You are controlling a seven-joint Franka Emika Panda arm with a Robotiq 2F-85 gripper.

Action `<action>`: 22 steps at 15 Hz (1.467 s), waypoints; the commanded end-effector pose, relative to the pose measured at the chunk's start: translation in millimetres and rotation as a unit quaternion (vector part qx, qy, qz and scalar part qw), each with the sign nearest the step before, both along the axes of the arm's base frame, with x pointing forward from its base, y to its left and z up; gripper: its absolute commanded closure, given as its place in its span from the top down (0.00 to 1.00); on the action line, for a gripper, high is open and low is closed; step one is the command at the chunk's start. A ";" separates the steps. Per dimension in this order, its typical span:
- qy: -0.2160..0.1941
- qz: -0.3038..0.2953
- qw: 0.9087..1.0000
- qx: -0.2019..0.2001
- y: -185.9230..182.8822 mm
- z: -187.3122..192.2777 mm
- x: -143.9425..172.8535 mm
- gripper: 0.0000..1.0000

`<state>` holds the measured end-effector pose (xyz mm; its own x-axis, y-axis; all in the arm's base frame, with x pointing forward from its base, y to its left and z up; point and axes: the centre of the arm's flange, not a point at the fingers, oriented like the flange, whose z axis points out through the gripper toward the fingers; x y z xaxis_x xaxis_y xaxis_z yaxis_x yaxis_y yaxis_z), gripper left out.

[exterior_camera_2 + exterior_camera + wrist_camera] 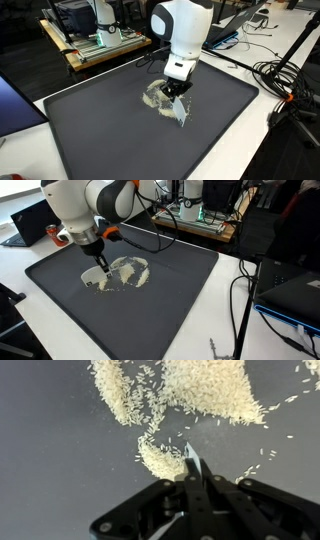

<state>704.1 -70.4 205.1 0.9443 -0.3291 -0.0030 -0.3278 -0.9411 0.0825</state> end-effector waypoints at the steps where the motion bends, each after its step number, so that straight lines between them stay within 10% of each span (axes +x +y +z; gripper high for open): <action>1: 0.010 -0.007 1.000 0.018 -14.6 -13.0 0.6 0.01; 22: 0.042 0.041 0.998 0.015 -48.3 -2.1 -14.5 0.01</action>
